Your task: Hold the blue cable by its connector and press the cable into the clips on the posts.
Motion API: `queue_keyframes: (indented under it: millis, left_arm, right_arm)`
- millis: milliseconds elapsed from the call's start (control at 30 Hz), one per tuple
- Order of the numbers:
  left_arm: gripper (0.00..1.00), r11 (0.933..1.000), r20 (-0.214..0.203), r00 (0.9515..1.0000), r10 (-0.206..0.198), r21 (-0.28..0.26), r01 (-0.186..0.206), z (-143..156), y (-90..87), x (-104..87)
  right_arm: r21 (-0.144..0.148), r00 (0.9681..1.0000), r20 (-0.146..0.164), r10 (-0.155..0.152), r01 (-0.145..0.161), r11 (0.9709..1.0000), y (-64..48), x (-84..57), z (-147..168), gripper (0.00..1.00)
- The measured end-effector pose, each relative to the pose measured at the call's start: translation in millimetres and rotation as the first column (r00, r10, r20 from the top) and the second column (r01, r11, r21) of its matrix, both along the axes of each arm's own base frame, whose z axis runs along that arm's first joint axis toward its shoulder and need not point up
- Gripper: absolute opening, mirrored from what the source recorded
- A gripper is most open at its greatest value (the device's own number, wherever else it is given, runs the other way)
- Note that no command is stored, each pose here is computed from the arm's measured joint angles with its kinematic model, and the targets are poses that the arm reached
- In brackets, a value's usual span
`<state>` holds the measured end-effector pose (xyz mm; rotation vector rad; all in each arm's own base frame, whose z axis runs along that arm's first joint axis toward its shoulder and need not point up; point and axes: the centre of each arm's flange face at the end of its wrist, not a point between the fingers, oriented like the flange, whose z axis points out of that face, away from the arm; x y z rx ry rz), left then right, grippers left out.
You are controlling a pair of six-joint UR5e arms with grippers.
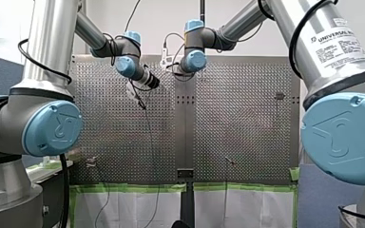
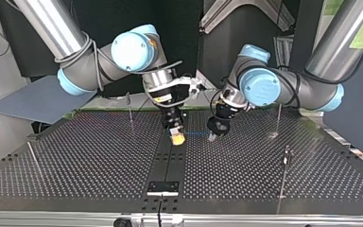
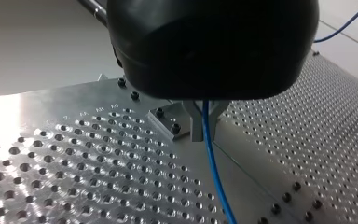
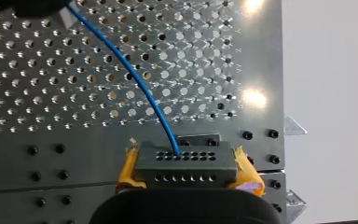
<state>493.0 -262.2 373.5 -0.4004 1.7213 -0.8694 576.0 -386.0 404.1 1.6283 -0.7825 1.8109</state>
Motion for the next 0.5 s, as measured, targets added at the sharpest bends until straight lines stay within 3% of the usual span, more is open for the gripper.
queue_keyframes:
  millis: [233, 500]
  left_arm:
    - [0.00, 0.9965, -0.004, 0.9986, 0.052, 0.066, -0.052, 5, 11.6, -16.7]
    - [0.00, 0.9829, 0.027, 0.9923, 0.121, 0.137, -0.124, 16, 29.3, -37.8]
  right_arm:
    - [0.017, 0.9998, -0.017, 0.013, -0.012, 0.9998, 0.2, 3.6, -16, 0.00]
    - [0.034, 0.9986, -0.019, 0.050, -0.049, 0.9982, 0.8, 9.5, -28, 0.00]
